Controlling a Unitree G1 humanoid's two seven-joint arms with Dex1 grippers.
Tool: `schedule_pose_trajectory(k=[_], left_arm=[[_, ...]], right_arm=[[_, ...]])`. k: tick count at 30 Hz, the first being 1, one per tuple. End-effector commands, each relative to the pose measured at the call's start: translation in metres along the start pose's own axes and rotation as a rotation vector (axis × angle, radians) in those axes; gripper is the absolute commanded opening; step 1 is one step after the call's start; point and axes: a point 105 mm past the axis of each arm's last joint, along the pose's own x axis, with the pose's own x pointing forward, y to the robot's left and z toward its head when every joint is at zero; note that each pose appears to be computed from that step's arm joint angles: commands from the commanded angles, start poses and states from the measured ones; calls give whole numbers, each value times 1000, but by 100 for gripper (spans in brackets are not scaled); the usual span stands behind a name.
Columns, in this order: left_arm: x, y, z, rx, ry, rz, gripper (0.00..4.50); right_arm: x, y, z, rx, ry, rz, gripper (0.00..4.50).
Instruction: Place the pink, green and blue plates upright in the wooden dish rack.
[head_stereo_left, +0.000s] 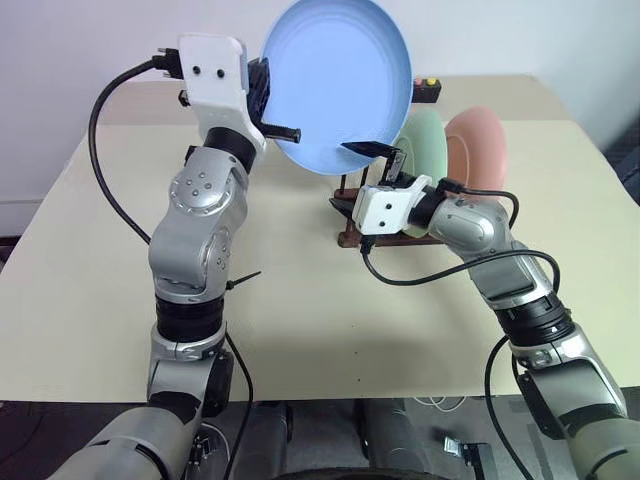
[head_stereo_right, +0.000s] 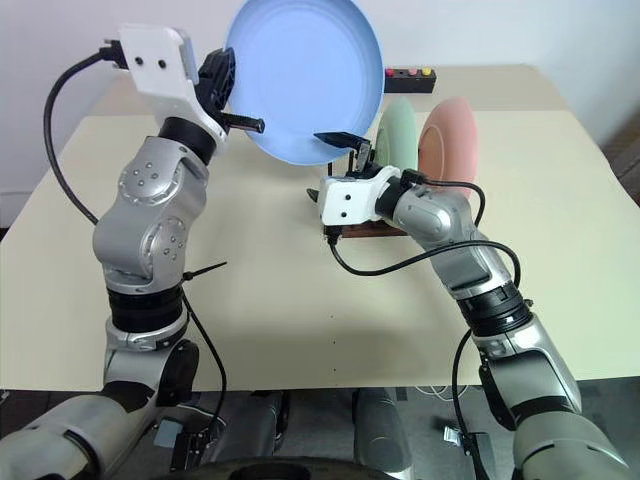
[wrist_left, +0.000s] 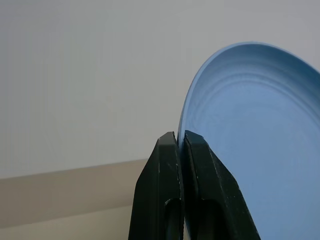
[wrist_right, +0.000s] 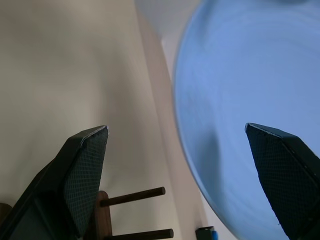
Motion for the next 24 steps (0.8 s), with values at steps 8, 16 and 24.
schedule_pose_trajectory(k=[8, 16, 24], left_arm=[[-5, -7, 19, -12, -64, -36, 0], [-5, -7, 18, -48, -58, -45, 0], [-7, 14, 30, -205, -119, 8, 242]], right_arm=[[3, -16, 0, -88, 15, -67, 21], [3, -15, 0, -121, 20, -79, 10], [1, -16, 1, -170, 17, -94, 0]])
